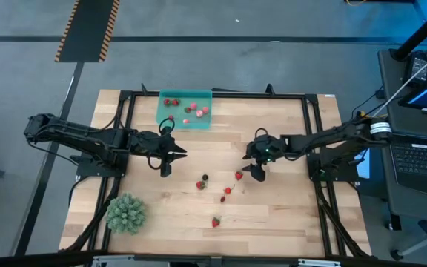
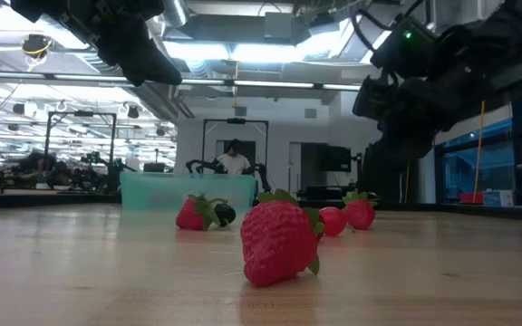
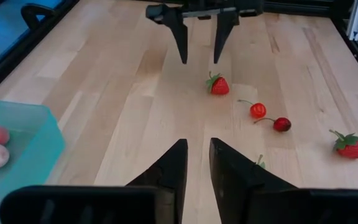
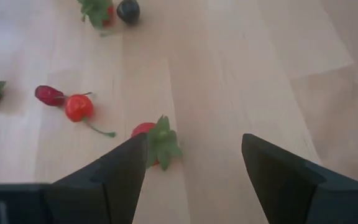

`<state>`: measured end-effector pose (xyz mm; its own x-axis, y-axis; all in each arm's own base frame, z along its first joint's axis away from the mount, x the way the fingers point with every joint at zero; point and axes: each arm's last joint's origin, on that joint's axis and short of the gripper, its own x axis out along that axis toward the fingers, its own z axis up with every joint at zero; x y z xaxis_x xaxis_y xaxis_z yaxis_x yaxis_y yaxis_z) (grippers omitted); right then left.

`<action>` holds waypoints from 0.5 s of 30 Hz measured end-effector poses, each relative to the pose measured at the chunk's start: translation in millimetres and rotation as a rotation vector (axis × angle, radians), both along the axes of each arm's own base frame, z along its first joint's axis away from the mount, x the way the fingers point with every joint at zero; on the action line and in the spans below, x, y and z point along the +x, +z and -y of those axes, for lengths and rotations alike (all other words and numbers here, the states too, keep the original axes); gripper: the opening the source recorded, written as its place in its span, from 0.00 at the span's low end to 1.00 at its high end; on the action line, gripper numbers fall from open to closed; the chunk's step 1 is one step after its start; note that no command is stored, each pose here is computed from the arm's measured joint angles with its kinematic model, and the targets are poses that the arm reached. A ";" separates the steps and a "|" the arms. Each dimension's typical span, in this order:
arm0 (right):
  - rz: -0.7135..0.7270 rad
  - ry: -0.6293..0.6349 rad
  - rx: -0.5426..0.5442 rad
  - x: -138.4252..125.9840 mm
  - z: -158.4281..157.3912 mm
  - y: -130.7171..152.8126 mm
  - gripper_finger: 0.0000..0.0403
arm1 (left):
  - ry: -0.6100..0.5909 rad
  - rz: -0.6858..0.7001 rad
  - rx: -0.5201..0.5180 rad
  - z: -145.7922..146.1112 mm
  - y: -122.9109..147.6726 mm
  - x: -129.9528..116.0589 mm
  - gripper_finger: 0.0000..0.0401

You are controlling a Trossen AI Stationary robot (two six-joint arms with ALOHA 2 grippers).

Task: Pick and placing Produce into tupperware
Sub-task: Put the red strawberry into the blue bin

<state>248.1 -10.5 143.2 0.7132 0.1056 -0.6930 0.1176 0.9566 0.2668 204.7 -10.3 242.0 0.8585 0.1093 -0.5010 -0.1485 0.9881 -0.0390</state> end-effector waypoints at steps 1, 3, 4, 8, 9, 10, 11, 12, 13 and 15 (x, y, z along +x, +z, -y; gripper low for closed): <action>-0.004 -0.003 0.004 0.9 0.1 -2.0 0.65 | 0.000 0.000 0.000 0.0 -0.1 0.0 0.15; -0.022 -0.018 0.020 2.3 0.1 -6.9 0.65 | 0.000 0.000 0.000 0.0 0.0 0.0 0.14; -0.032 -0.021 0.024 2.7 0.1 -9.2 0.65 | 0.000 -0.001 0.000 0.0 -0.1 0.0 0.13; -0.026 -0.027 0.047 6.8 0.0 -14.8 0.65 | 0.000 0.000 0.000 0.0 0.0 0.0 0.11; -0.025 -0.022 0.052 7.5 -0.1 -15.9 0.65 | 0.000 0.000 0.000 0.0 -0.1 0.0 0.10; -0.018 -0.013 0.062 8.8 -0.4 -17.0 0.65 | 0.000 0.000 0.000 0.0 0.0 0.0 0.09; -0.015 -0.008 0.073 9.5 -0.7 -17.6 0.65 | -0.001 0.000 0.000 0.1 0.0 0.0 0.09; -0.017 -0.006 0.089 10.1 -1.0 -18.7 0.65 | 0.000 0.000 0.000 0.1 0.0 0.0 0.08; -0.016 -0.008 0.097 10.9 -1.1 -19.9 0.65 | 0.000 -0.001 0.001 0.0 -0.1 0.0 0.08; -0.030 -0.010 0.102 11.1 -1.2 -23.2 0.65 | 0.000 0.000 0.001 0.0 0.0 0.0 0.07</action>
